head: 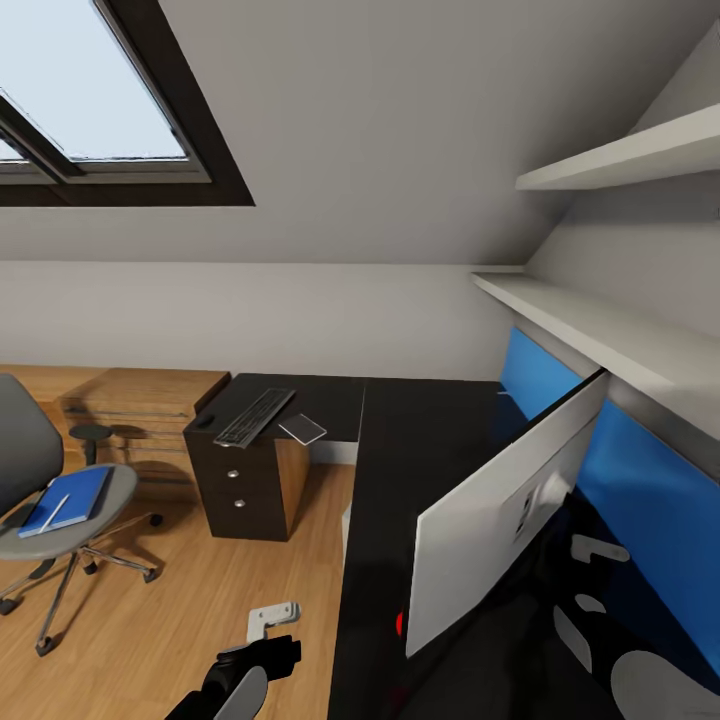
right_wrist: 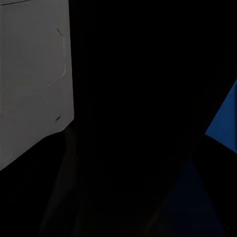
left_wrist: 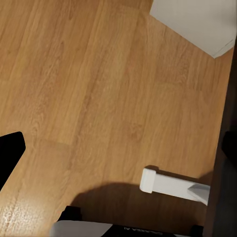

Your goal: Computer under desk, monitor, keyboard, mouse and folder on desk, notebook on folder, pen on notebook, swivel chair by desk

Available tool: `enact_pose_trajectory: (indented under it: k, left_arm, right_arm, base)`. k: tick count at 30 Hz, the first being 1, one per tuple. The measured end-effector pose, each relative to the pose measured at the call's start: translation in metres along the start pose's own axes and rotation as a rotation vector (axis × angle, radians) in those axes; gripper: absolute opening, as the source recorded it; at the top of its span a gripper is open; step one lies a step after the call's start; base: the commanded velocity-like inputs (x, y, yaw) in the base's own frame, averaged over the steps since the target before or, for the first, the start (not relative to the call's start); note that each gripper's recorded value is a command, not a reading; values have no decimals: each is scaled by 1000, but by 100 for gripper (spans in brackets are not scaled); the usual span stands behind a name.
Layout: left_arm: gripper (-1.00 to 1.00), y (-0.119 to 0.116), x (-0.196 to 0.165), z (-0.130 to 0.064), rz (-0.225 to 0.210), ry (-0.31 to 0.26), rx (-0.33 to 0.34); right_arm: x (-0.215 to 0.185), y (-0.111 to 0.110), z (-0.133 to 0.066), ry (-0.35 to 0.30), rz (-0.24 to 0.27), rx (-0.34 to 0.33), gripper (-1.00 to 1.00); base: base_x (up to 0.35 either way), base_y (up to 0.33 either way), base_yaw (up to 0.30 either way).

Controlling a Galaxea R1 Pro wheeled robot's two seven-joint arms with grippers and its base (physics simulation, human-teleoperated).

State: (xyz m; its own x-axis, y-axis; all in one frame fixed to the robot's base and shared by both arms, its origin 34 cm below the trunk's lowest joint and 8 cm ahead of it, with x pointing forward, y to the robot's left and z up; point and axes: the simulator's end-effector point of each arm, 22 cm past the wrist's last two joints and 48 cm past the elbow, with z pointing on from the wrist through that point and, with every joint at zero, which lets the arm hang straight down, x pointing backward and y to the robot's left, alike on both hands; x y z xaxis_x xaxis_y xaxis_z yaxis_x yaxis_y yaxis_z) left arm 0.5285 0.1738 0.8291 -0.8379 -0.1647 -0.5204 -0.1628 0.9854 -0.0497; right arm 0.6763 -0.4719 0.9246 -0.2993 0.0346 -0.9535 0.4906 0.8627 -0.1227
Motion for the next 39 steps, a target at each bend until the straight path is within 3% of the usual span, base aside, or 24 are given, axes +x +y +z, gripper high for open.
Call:
enact_pose_trajectory:
  k: [36,37,39]
  left_arm:
    - [100,0,0,0,-1,0,0]
    - [100,0,0,0,-1,-1,0]
    - [100,0,-1,0,-1,-1,1]
  right_arm:
    - [0,4,-1,-2,-8,-7,-100]
    - [0,5,-1,-4,-12,-10,100]
    - [-3,9,-2,-14,-32,-23,100]
  base:
    - [0,-18,0]
    - [0,0,0]
    - [0,0,0]
